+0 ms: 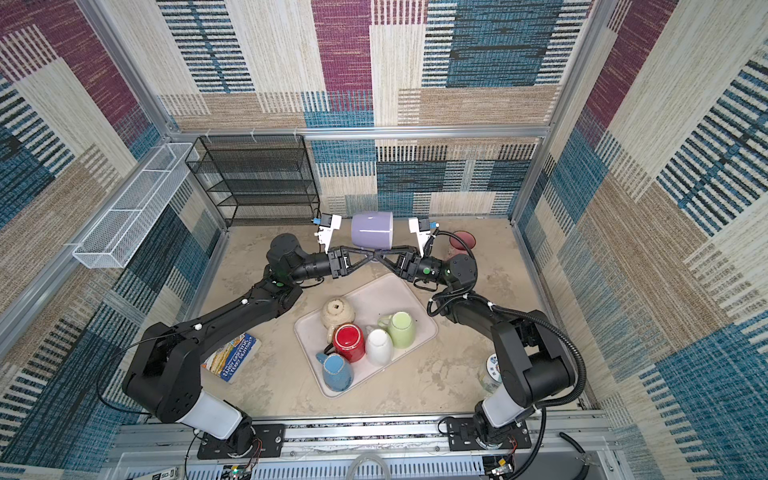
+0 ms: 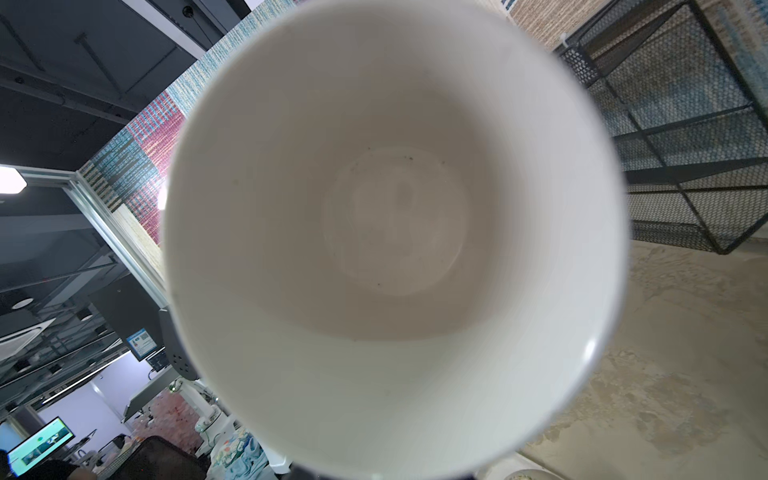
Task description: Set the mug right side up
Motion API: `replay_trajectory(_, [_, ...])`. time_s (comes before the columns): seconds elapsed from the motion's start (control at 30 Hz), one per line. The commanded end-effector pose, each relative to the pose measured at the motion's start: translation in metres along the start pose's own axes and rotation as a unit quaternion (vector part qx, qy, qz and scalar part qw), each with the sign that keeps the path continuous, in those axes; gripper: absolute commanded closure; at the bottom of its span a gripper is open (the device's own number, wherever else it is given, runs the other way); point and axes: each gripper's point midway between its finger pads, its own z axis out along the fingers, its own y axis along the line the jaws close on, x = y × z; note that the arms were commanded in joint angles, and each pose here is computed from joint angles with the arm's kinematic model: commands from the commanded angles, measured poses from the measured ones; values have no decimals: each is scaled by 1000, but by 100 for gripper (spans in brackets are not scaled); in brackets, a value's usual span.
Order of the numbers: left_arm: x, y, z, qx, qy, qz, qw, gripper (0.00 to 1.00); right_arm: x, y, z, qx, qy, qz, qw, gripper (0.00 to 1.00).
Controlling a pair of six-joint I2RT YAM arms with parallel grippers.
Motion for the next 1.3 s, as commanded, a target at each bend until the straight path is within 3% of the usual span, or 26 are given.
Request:
replay_trajectory(0.0, [-2,-10,0,18,1,31,999,100,-5,7,3,-14,-5,-12,1000,70])
replay_trajectory(0.17, [-2,-11,0,19,2,30,999,100,-7,8,3,-16,-8,-15,1000,73])
replay_trajectory(0.33, [-1,-10,0,19,2,28,999,100,-8,10,2,-15,-12,-16,1000,89])
replay_trajectory(0.4, [0,-9,0,19,1,26,999,100,-8,9,2,-14,-13,-15,1000,100])
replay_trajectory(0.93, [1,-11,-3,14,-3,32,999,100,-9,12,-2,-11,-24,-18,999,100])
replay_trajectory(1.07, [1,-12,-4,14,-2,33,999,100,-12,13,-2,-13,-27,-17,999,65])
replay_trajectory(1.13, [1,-13,-4,15,-3,34,999,100,-12,14,-2,-15,-28,-16,999,62])
replay_trajectory(1.27, [1,-14,-6,13,-3,38,999,100,-13,15,-3,-17,-32,-16,999,65])
